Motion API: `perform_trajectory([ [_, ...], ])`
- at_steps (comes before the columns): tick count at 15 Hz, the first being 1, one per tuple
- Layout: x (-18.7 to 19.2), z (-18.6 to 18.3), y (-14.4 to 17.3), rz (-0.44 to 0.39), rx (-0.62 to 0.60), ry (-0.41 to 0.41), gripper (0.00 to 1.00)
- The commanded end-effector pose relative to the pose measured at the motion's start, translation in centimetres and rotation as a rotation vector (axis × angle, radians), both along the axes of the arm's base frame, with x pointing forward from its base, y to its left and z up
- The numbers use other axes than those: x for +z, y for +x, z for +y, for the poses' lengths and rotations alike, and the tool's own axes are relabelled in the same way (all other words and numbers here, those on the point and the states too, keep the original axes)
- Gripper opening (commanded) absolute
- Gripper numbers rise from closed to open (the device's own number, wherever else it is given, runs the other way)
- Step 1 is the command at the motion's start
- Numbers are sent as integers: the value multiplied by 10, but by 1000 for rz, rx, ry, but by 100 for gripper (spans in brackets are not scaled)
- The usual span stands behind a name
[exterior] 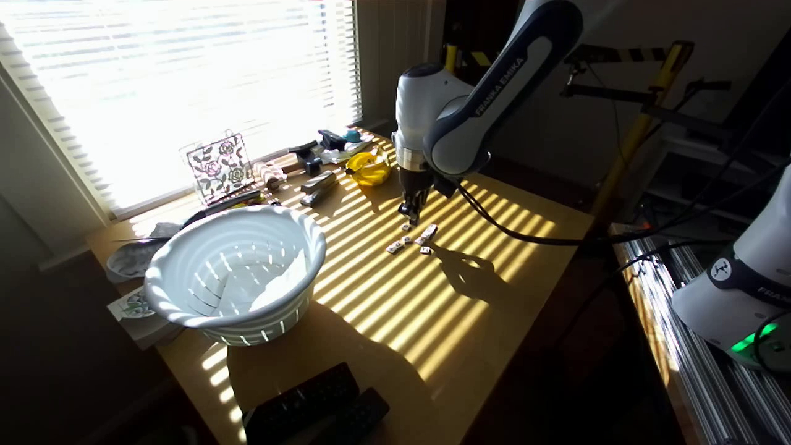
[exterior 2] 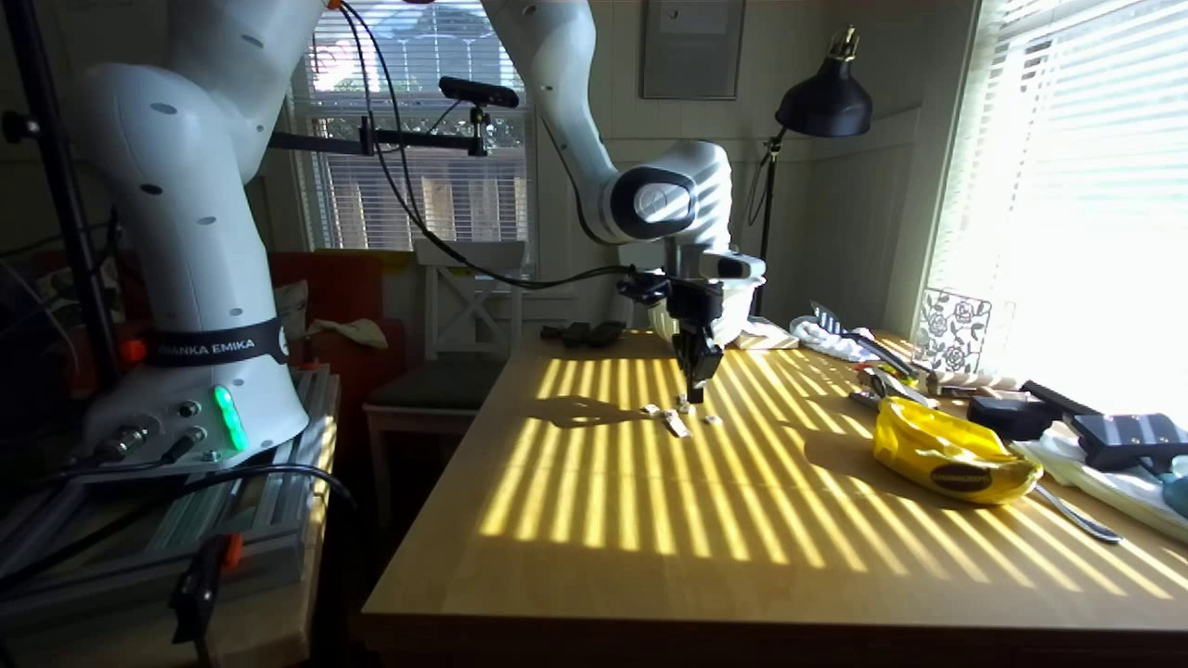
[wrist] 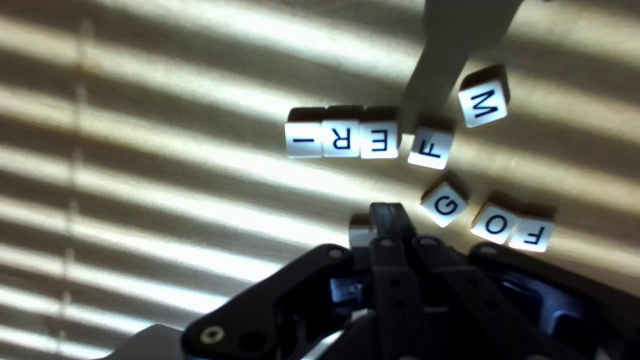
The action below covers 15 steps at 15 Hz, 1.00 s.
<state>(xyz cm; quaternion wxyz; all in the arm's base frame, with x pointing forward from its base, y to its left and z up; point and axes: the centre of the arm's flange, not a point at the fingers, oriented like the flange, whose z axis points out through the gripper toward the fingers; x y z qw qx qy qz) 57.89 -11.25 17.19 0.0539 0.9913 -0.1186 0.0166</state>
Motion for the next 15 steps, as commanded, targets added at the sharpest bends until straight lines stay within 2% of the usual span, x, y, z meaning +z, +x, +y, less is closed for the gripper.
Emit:
perform_trajectory([
  [1,6,4,-1,6,-178,36,0],
  [5,2,12,-1,33,-393,32,0],
  [9,-3,21,2,15,-604,51,0],
  [15,-10,26,12,-24,-805,76,0],
])
